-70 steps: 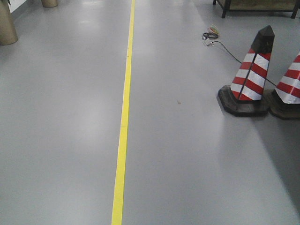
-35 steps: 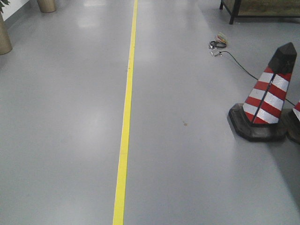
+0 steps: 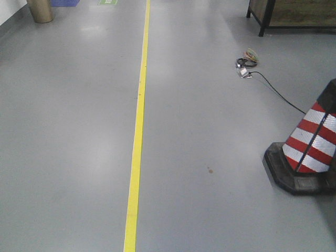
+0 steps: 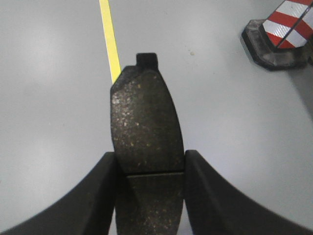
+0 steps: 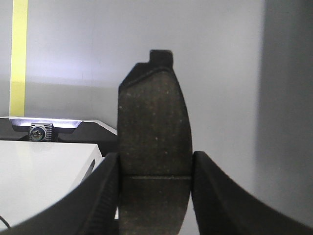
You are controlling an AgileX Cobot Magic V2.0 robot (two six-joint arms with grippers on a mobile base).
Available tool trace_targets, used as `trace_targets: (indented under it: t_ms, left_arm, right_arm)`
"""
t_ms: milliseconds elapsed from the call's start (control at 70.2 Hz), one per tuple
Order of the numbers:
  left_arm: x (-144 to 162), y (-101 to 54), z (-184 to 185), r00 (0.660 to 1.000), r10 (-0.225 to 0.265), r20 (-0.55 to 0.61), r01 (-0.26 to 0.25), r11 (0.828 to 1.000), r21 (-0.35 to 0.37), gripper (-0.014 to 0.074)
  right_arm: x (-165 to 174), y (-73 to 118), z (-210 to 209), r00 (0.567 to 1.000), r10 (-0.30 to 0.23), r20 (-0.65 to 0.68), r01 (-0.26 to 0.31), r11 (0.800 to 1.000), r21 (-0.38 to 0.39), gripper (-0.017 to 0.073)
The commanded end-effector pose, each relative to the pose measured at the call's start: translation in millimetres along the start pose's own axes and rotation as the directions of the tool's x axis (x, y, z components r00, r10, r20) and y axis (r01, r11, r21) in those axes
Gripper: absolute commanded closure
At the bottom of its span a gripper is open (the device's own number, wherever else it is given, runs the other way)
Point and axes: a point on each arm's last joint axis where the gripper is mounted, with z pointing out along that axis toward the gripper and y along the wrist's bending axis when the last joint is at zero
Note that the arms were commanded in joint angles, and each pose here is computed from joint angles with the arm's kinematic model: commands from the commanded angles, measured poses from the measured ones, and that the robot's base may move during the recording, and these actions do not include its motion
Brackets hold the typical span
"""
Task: Move and align brake pads A on conveyor
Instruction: 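Drive along the yellow floor line holding both brake pads, then turn past the striped cones and approach the grey conveyor belt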
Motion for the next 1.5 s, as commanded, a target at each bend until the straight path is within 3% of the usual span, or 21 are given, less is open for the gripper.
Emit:
trace_targets:
  t_ms: [0, 1482]
  left_arm:
    - [-13.1, -4.0, -6.6, 0.996, 0.001, 0.094, -0.004, 0.999, 0.034, 0.0601]
    - [-13.0, -4.0, -6.6, 0.996, 0.001, 0.094, -0.004, 0.999, 0.034, 0.0601]
  right_arm:
    - [-1.6, -4.1, -6.8, 1.0, -0.003, -0.005, 0.004, 1.0, 0.031, 0.0541]
    - [-2.5, -3.9, -6.7, 1.0, -0.004, 0.005, 0.004, 1.0, 0.029, 0.0541]
